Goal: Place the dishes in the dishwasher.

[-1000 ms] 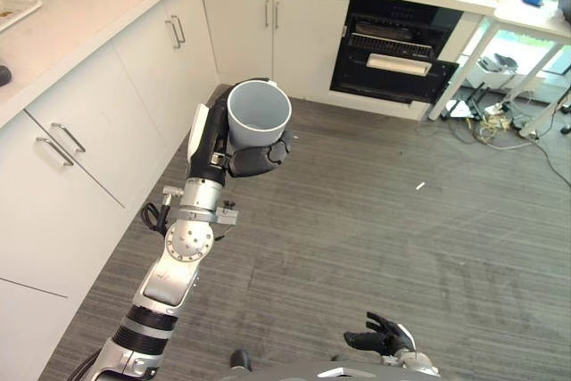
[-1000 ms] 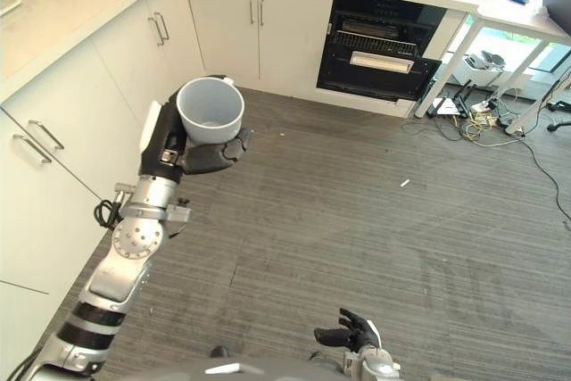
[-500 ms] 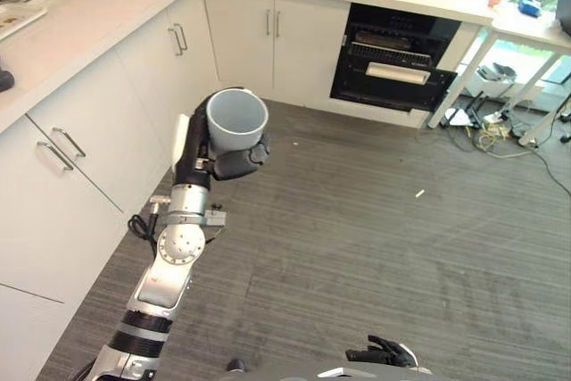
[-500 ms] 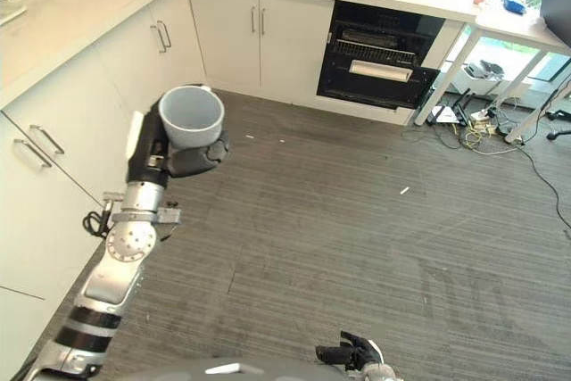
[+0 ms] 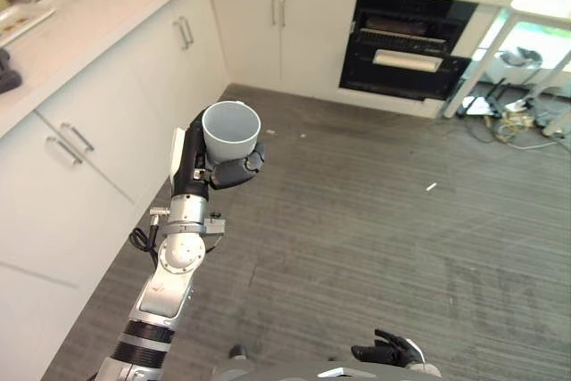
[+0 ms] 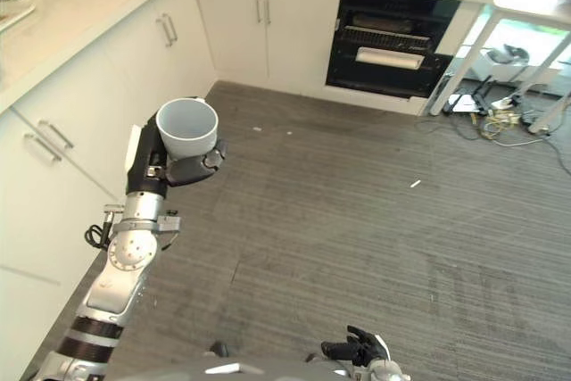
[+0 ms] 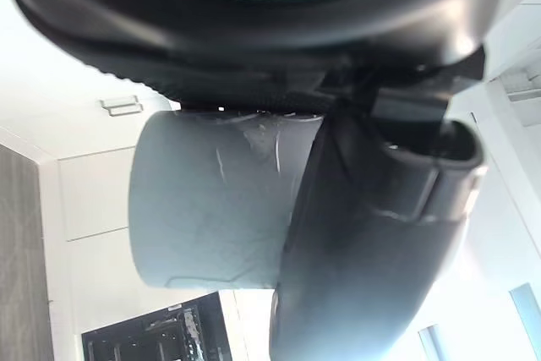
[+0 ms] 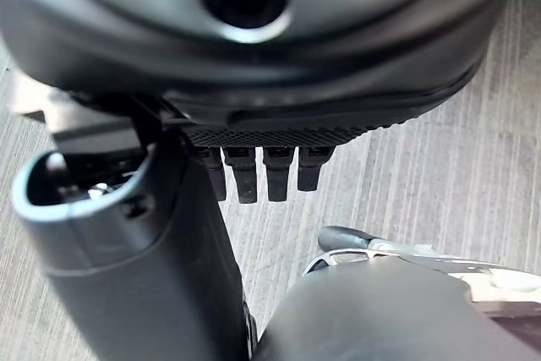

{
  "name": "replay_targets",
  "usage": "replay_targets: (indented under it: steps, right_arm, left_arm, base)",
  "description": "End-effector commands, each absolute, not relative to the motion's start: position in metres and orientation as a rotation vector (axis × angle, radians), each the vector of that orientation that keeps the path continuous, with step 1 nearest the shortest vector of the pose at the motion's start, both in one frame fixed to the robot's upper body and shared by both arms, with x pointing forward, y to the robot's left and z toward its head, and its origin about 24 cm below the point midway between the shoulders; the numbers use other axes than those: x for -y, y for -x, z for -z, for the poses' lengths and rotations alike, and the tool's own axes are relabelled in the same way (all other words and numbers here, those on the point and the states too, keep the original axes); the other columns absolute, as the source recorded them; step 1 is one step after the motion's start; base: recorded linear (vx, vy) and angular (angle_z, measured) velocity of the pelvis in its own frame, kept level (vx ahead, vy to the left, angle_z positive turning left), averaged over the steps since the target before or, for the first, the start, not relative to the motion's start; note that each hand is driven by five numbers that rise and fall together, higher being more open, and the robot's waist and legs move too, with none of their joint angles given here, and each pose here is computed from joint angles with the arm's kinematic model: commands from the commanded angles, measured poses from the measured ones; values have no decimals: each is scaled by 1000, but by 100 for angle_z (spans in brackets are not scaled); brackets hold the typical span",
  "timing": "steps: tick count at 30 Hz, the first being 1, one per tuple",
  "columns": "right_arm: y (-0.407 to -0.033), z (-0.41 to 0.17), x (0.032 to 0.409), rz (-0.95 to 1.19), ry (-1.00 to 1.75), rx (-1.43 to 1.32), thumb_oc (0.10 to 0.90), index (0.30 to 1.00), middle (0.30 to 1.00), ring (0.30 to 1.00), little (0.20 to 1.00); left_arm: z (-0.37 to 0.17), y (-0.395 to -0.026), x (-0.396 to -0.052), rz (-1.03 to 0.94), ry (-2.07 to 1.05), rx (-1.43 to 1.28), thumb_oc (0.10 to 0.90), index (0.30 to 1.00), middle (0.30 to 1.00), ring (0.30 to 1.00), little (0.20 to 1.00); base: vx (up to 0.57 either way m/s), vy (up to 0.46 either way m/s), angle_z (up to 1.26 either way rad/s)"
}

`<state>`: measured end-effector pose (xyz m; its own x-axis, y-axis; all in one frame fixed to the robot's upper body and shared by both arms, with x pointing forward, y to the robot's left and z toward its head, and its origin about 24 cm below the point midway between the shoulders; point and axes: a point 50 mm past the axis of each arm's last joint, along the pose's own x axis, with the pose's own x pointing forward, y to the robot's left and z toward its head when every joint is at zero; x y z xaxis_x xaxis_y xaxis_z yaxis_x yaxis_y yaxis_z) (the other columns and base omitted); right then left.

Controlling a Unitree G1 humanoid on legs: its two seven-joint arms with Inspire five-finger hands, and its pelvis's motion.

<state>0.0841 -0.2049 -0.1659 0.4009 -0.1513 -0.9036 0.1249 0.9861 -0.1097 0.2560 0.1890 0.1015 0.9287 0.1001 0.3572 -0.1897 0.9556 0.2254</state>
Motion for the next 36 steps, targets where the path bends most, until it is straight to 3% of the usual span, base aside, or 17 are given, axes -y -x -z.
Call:
replay_targets:
  steps: [1,7,14,24,31,36]
  right_arm:
    - [-54,167,232,207,142,-1246,800,900,900,900,900]
    - [-45,166,244,256,179,-1288,800,900,900,900,900]
    - [-42,169,233,295,94,-1293,800,900,900,900,900]
    - [-83,165,212,175,109,-1161,800,900,900,900,900]
    - [-40,170,229,263,94,-1306,800,900,900,900,900]
    - [-35,164,258,365,138,-1308,800,900,900,900,900]
  left_arm:
    - [-150,-251,-182,-141,-205,632,400,300,300,300,300]
    - [-141,-244,-191,-197,-204,590,400,300,300,300,300]
    - [-142,-245,-190,-158,-240,584,400,300,300,300,300]
    - [-148,-255,-172,-54,-265,607,400,300,300,300,300]
    - [-139,-261,-158,12,-229,568,400,300,300,300,300]
    - [-144,-262,-152,63,-176,574,400,300,300,300,300]
  base:
    - [313,22,32]
    - [449,206,-2]
    - [449,159,-38]
    - [497,213,37]
    - [408,-136,73]
    - [270,-223,-1]
